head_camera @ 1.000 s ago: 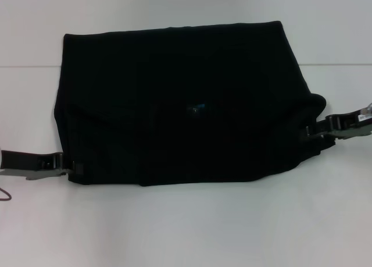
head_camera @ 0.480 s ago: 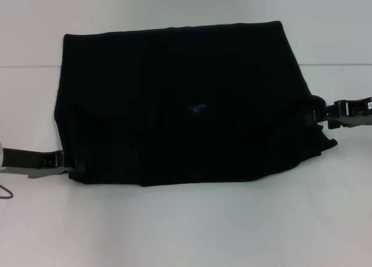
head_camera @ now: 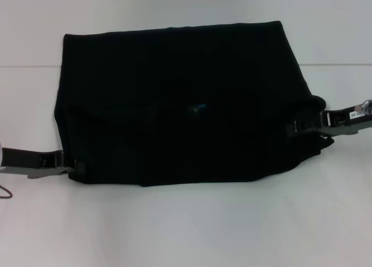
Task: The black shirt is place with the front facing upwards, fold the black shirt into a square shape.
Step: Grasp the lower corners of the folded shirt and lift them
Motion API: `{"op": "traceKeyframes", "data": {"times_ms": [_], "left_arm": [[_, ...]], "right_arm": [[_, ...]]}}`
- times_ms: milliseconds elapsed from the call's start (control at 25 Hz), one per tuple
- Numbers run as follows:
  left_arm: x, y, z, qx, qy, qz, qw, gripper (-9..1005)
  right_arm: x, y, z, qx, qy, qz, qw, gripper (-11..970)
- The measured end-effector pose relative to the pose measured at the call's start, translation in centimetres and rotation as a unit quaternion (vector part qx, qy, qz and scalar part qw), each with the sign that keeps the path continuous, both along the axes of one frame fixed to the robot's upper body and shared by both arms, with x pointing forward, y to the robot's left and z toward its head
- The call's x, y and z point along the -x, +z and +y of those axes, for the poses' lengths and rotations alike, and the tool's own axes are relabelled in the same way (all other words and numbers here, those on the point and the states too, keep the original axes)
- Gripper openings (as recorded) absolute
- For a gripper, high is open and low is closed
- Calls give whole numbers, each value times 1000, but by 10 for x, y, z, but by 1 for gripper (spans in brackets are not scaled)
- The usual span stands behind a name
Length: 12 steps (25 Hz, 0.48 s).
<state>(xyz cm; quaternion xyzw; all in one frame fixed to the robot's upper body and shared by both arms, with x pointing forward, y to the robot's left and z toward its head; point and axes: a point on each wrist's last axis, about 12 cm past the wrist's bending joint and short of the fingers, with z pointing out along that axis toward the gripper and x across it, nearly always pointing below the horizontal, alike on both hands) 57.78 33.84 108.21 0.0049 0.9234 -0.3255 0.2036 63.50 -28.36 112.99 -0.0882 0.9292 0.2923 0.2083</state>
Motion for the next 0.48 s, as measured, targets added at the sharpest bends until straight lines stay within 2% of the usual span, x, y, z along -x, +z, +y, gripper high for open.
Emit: {"op": "traceKeyframes", "data": {"times_ms": [480], "left_arm": [[0, 1, 0, -1, -2, 0, 1000, 29]], "right_arm": [[2, -7, -1, 14, 0, 1, 1000, 656]]}}
